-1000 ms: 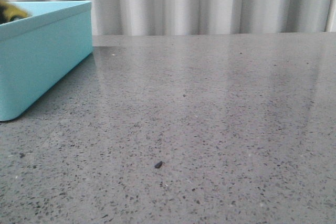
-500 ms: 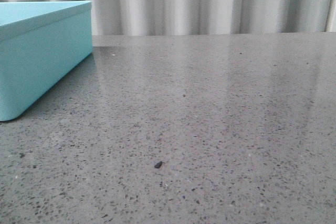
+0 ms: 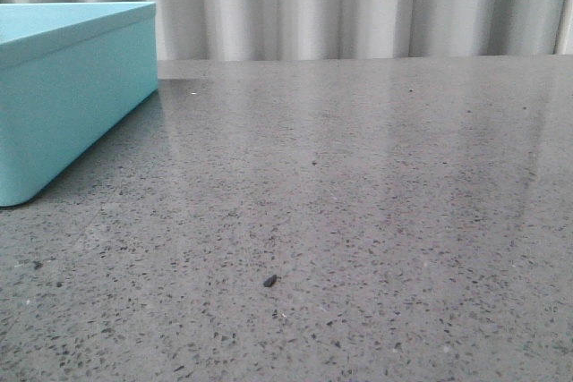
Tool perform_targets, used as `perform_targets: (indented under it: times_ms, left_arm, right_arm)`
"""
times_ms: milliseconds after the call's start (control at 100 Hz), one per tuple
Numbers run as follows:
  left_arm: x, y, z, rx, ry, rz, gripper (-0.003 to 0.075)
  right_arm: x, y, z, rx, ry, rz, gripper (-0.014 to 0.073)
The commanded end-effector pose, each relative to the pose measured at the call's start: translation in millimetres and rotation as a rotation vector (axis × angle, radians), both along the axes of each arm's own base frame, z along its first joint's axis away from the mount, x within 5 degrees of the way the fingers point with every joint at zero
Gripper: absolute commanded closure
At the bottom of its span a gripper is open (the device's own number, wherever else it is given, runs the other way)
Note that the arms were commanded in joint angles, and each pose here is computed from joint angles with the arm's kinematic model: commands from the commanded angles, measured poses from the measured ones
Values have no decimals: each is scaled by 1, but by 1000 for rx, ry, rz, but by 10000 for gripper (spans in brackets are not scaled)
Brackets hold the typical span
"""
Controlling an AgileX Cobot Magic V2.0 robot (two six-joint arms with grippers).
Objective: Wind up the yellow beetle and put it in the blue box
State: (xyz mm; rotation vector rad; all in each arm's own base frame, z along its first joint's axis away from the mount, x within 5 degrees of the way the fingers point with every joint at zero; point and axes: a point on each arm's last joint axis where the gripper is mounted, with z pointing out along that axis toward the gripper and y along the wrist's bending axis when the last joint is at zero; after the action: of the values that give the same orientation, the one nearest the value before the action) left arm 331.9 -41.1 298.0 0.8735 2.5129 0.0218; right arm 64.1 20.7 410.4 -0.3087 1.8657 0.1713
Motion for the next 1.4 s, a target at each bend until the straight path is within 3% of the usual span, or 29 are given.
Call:
perform_targets:
  times_ms: [0,230,390,500,700,920,1110,1320,1390]
  left_arm:
    - [-11,-1,42,-77,-175,31,314]
    - [-42,-5,89,-213,-345,53,538]
    - [-93,-13,120,-429,-406,72,549]
    - [-141,-15,125,-453,-440,25,549]
    - [-223,-4,110,-484,-595,5,553]
    - [-292,6,60,-514,-713,-8,553]
    - [-319,7,38,-603,-793,-18,554]
    - [-318,8,30,-629,-820,1,556]
    - [-318,9,34,-689,-873,23,607]
  right_arm:
    - [-2,-1,13,11,-98,-2,636]
    - [-25,-12,15,-70,-245,-33,636]
    - [-58,-21,-1,-173,-399,1,636]
    - [-78,-27,-19,-168,-430,-5,636]
    - [-106,-35,-40,-152,-486,-15,636]
    - [-109,-36,-39,-148,-512,-21,636]
    - [-110,-35,-35,-133,-548,-20,636]
    - [-110,-35,-35,-131,-556,-21,636]
    - [-108,-35,-38,-133,-532,-16,636]
